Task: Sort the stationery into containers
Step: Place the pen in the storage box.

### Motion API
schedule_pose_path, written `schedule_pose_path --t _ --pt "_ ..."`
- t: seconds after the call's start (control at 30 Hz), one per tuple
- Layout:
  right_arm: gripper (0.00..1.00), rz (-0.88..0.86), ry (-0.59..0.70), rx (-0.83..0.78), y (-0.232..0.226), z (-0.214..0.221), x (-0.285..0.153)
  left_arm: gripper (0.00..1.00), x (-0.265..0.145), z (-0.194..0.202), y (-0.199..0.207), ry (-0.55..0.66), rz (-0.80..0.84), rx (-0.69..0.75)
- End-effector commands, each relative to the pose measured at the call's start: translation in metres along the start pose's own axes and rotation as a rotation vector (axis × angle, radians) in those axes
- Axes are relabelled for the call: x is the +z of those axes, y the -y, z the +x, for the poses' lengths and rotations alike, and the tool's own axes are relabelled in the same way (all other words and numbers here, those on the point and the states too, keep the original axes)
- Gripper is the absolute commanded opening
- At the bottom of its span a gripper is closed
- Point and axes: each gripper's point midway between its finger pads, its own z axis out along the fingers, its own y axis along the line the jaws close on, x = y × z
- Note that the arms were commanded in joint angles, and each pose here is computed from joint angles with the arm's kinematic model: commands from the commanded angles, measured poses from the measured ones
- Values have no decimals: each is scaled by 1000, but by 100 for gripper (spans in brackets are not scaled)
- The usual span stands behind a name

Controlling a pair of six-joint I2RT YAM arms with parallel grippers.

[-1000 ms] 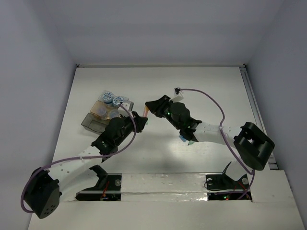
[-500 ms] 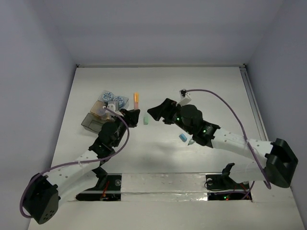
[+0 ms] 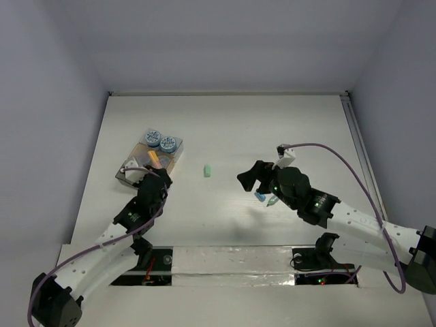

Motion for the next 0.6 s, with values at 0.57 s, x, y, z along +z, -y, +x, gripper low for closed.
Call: schedule_pose_path --t 0.57 --pt "89 -47 -155 -131 8 39 8 0 41 -6 -93 -3 -344 -179"
